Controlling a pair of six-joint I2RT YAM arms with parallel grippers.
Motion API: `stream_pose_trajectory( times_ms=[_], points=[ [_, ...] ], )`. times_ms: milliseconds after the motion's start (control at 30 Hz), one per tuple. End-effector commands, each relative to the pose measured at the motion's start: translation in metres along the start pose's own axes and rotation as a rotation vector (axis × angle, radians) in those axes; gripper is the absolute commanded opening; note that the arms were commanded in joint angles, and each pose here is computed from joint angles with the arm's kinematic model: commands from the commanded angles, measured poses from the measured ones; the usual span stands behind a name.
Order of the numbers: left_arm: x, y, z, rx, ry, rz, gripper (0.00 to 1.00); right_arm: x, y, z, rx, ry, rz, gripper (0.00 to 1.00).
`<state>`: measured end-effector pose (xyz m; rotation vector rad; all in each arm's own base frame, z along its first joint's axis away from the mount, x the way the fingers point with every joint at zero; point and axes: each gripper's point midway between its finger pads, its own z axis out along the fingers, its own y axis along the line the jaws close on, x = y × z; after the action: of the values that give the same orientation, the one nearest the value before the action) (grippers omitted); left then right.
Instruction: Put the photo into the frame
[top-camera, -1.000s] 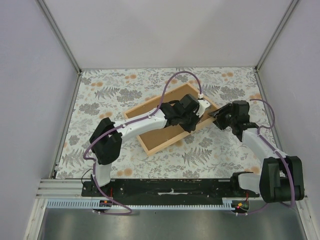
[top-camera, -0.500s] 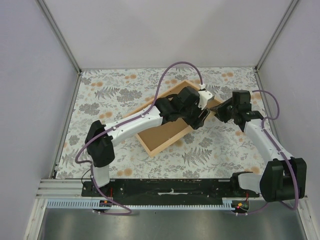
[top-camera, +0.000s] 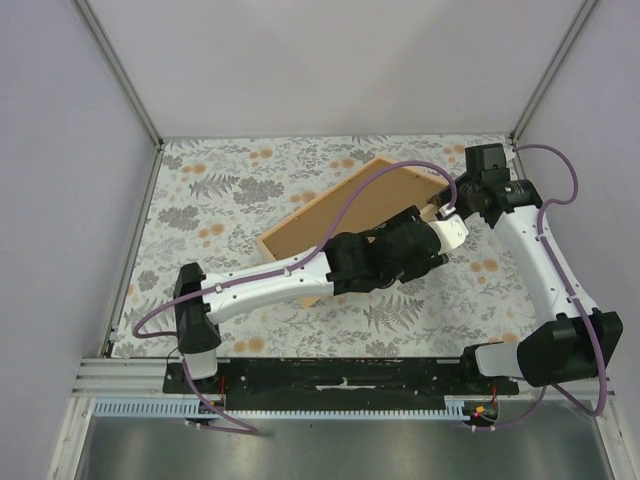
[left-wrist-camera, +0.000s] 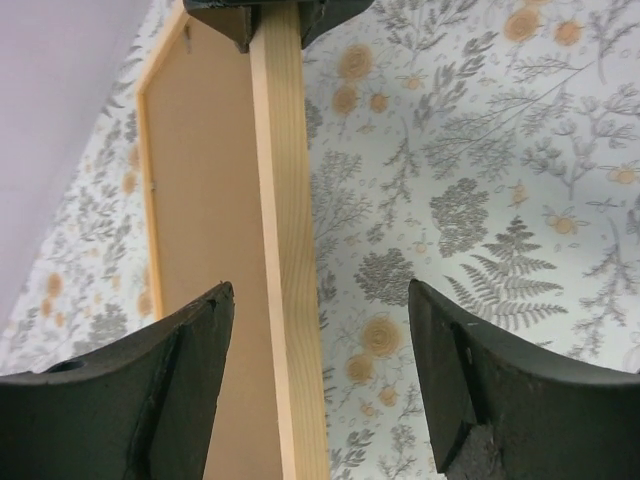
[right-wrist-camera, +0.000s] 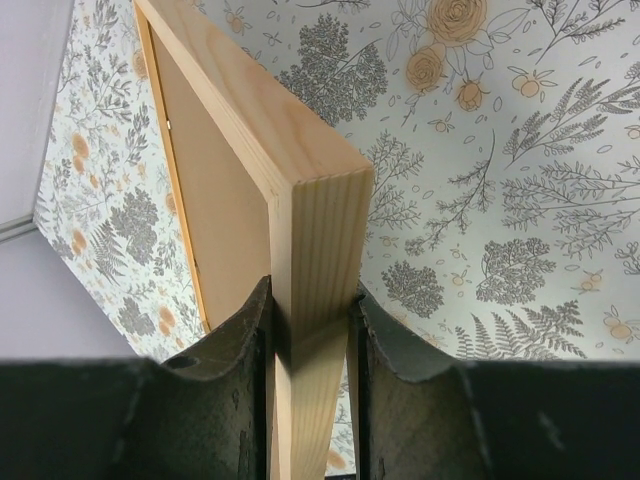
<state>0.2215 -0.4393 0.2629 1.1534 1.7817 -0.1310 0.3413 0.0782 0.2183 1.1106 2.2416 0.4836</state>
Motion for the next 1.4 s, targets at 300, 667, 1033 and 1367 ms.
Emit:
stream_pose_trajectory(
  times_ms=[300, 667, 1033, 1367],
  points=[
    [0.011, 0.019, 0.006, -0.172, 0.112, 0.182, 0.75, -0.011, 0.028, -0.028, -0.011, -0.003, -0.018, 0.00],
    [0.036, 0.027, 0.020, -0.277, 0.203, 0.247, 0.72, -0.010, 0.035, -0.034, -0.028, 0.004, -0.023, 0.00],
    [0.029, 0.045, 0.024, -0.369, 0.219, 0.294, 0.02, -0.012, 0.044, -0.039, -0.060, 0.006, -0.054, 0.25],
    [-0.034, 0.092, -0.009, -0.406, 0.072, 0.176, 0.02, -0.065, 0.084, -0.094, -0.215, -0.172, -0.140, 0.97]
  ],
)
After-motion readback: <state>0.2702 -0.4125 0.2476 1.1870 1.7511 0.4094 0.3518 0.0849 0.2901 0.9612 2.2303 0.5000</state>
